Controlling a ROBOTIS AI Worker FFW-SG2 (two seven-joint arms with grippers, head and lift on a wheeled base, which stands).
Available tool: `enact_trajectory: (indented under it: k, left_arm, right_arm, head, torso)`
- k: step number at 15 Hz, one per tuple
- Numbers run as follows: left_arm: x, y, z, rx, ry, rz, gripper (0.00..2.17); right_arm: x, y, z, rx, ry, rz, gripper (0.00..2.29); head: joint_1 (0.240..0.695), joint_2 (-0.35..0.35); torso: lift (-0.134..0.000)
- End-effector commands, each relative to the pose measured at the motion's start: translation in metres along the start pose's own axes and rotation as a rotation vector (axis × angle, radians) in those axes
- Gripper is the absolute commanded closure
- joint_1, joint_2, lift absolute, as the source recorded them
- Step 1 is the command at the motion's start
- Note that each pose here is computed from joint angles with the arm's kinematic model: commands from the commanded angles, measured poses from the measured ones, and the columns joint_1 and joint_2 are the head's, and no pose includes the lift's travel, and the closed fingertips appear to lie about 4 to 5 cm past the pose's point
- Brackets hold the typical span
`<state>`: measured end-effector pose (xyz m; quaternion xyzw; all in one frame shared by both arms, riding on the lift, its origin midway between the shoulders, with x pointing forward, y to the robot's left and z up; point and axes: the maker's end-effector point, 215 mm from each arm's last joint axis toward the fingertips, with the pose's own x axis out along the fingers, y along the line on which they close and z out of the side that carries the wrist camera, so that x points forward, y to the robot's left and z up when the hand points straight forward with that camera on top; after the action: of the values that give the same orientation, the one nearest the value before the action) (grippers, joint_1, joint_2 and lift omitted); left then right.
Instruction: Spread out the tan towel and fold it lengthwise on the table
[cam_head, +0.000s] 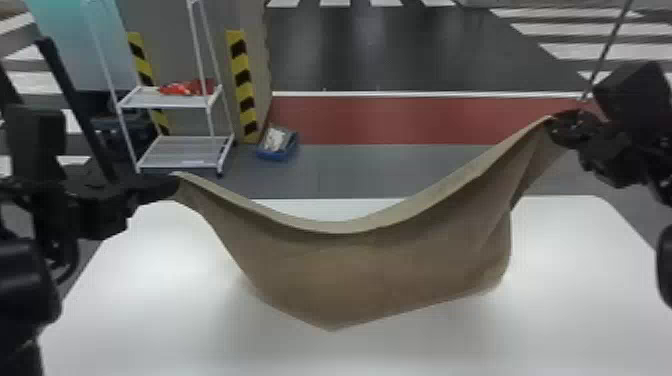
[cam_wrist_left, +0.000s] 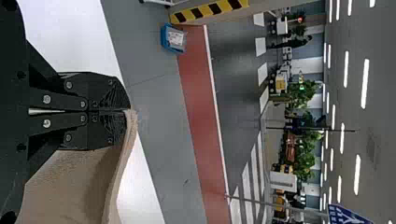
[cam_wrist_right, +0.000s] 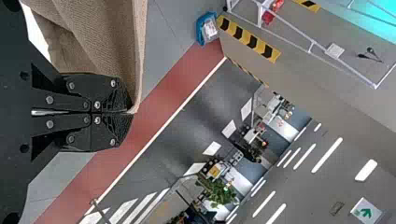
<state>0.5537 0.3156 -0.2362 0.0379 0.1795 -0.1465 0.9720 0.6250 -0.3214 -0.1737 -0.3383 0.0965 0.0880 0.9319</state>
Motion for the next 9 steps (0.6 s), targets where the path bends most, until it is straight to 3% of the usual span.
enact_trajectory:
  k: [1,4,6,7,9]
  left_arm:
    - [0.04,0.002,0.025,0.0,0.015,-0.005,2.01]
    - [0.051,0.012,0.066,-0.002,-0.029,0.005,2.01]
    - [0.046,0.013,0.071,0.002,-0.043,0.01,2.01]
    - [0.037,0.013,0.065,0.0,-0.049,0.013,2.01]
    - [0.017,0.01,0.018,0.03,-0.024,0.022,2.01]
  right_arm:
    - [0.02,-0.037,0.008,0.022,0.011,-0.029,1.3]
    - [0.025,-0.075,0.026,0.03,-0.006,-0.069,1.3]
    - [0.019,-0.088,0.016,0.046,0.01,-0.079,1.3]
    - [0.009,-0.094,0.006,0.071,0.019,-0.084,1.3]
    - [-0.019,-0.084,-0.026,0.076,0.036,-0.068,1.3]
  head:
    - [0.531,0.002]
    - [0.461,-0.03]
    - [0.426,-0.039]
    - [0.412,-0.044]
    - [0.407,-0.059]
  torso:
    - [-0.124]
    - [-0.124]
    - [-0.124]
    - [-0.124]
    - [-0.124]
